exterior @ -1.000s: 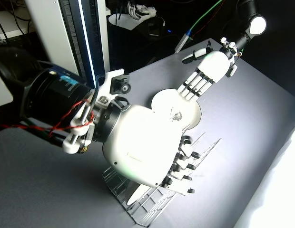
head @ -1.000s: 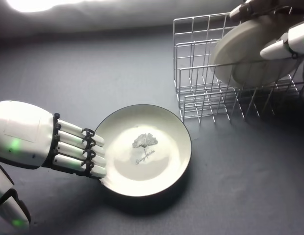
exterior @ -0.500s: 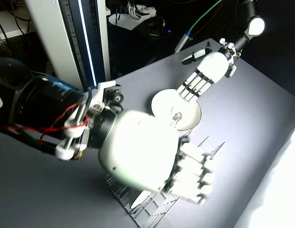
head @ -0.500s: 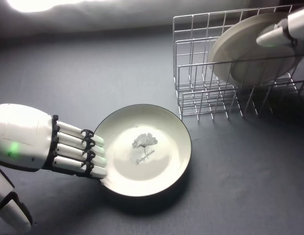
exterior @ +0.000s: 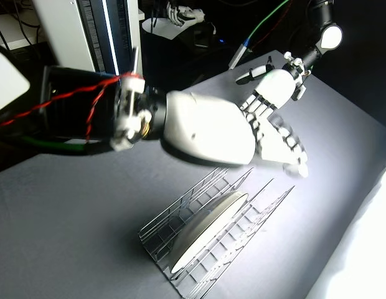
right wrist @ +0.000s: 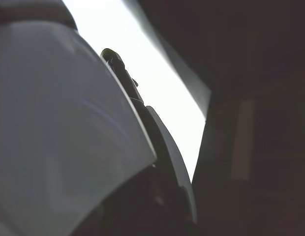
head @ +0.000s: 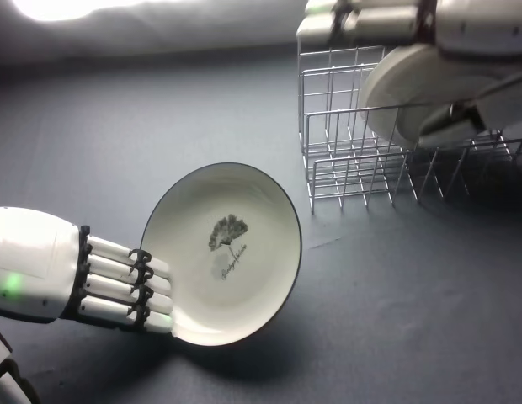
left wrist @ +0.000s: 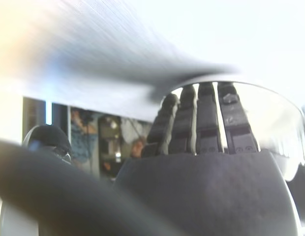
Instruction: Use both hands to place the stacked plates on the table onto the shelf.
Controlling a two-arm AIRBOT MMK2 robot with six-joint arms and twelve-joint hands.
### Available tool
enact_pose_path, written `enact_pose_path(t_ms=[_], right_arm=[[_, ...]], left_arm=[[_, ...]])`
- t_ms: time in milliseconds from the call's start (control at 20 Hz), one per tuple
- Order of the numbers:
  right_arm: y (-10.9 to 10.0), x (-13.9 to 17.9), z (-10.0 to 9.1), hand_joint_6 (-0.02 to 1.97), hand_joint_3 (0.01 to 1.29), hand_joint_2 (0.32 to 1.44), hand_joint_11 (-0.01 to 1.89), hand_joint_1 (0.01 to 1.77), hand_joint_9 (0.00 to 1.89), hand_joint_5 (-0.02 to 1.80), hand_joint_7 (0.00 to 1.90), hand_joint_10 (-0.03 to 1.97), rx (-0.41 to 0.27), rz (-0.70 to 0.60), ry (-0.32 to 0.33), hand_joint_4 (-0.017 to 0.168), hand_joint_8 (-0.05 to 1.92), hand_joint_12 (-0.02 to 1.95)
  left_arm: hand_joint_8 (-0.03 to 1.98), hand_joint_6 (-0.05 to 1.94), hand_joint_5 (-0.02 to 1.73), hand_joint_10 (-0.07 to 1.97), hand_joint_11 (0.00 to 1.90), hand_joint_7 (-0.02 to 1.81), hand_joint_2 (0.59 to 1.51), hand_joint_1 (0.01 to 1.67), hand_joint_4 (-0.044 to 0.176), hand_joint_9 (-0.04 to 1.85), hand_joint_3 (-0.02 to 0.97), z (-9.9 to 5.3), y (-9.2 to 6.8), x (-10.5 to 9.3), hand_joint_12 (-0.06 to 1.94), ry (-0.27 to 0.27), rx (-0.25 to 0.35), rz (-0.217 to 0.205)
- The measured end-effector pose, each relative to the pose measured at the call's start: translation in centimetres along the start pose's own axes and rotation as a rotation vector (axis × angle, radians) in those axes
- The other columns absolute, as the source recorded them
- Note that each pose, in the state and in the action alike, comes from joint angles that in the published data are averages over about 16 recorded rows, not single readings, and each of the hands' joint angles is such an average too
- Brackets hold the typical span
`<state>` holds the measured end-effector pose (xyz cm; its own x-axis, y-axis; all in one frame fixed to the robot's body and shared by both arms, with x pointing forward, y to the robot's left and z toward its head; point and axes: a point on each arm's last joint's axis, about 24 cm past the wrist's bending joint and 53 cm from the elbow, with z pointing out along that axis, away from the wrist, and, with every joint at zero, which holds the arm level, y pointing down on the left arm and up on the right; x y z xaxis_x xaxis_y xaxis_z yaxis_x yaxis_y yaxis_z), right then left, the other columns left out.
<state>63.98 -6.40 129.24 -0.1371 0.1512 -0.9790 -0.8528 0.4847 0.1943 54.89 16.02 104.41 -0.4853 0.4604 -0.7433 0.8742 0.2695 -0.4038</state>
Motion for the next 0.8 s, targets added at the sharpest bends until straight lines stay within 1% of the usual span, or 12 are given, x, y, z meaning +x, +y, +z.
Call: enact_pose_path(t_ms=[200,350,550,800], right_arm=[[3.2,2.8,0.5,0.01,0.01,1.02,0.02,0.8,0.03,0.03,0.03,0.01,-0.115,-0.111,0.077,0.006,0.02,0.27],[4.9,4.9,0.9,0.01,0.01,1.01,0.02,0.8,0.02,0.02,0.02,0.01,-0.175,-0.161,0.125,0.006,0.02,0.23],[6.3,7.9,1.9,0.01,0.01,1.0,0.02,0.83,0.02,0.02,0.01,0.01,-0.223,-0.206,0.184,0.005,0.02,0.19],[6.9,11.3,3.6,0.01,0.01,0.98,0.02,0.86,0.02,0.01,0.01,0.01,-0.245,-0.232,0.24,0.005,0.02,0.14]], left_arm=[[-0.02,-0.02,-0.01,-0.01,0.01,0.0,1.044,0.01,-0.005,0.01,0.014,0.1,-0.2,0.8,-0.02,0.011,0.005,-0.009],[-0.02,-0.02,-0.01,-0.01,0.01,-0.01,1.045,0.01,-0.003,0.01,0.013,0.2,-0.3,1.0,-0.02,0.015,0.009,-0.014],[-0.02,-0.01,-0.01,-0.01,0.01,-0.01,1.046,0.01,0.0,0.01,0.013,0.2,-0.3,1.1,-0.02,0.015,0.011,-0.015],[-0.02,0.0,0.0,-0.01,0.01,-0.01,1.049,0.01,0.004,0.01,0.013,0.2,-0.4,1.1,-0.02,0.014,0.012,-0.016]])
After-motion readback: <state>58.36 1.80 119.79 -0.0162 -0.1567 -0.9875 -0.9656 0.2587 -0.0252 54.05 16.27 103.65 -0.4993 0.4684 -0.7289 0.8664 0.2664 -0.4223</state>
